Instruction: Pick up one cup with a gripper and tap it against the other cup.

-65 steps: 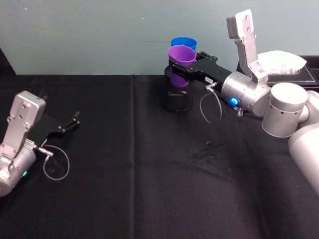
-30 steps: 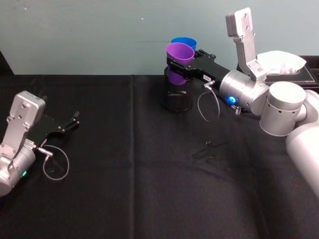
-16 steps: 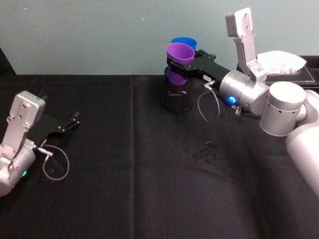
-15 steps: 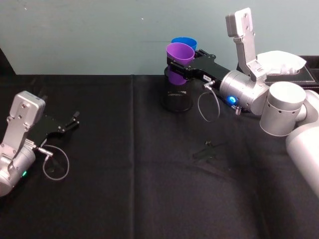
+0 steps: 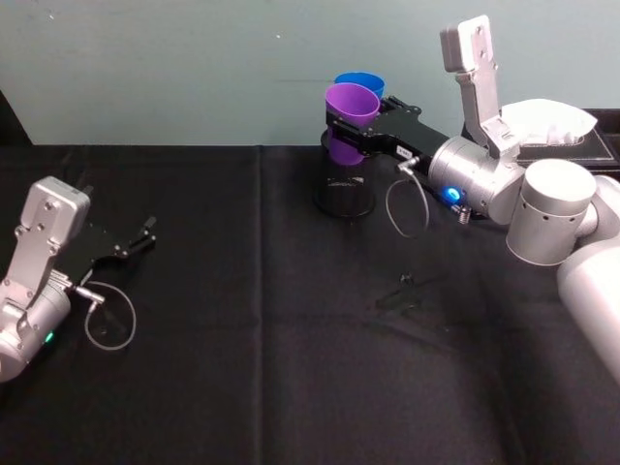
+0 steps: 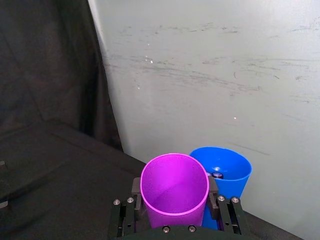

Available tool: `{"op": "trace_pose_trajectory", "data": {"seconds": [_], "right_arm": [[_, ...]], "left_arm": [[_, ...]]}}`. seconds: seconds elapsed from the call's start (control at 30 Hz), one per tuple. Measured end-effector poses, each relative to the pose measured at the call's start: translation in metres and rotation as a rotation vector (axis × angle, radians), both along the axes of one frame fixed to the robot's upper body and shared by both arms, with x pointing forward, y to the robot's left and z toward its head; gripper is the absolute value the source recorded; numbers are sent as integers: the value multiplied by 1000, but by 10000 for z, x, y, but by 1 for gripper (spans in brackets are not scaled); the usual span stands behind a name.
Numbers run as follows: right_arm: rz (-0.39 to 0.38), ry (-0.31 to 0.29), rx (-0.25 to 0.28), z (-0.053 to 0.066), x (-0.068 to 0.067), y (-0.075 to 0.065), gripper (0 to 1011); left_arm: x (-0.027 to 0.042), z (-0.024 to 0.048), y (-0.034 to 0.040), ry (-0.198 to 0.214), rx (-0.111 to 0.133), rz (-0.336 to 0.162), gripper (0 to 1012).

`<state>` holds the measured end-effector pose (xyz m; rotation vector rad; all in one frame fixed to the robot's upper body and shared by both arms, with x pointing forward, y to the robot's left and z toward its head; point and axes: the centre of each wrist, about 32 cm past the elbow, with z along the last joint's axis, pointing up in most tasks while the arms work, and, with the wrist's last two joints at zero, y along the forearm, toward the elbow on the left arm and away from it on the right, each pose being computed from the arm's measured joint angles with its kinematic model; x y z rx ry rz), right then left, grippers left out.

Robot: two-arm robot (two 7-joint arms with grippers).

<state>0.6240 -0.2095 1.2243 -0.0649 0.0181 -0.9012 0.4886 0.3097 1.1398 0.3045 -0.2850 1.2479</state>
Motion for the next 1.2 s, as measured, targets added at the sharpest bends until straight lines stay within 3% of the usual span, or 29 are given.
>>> {"op": "trace_pose_trajectory", "data": {"seconds": [1.2], "right_arm": [[0,0,0,0,0,0,741]], "left_arm": [[0,0,0,0,0,0,1005]]}}
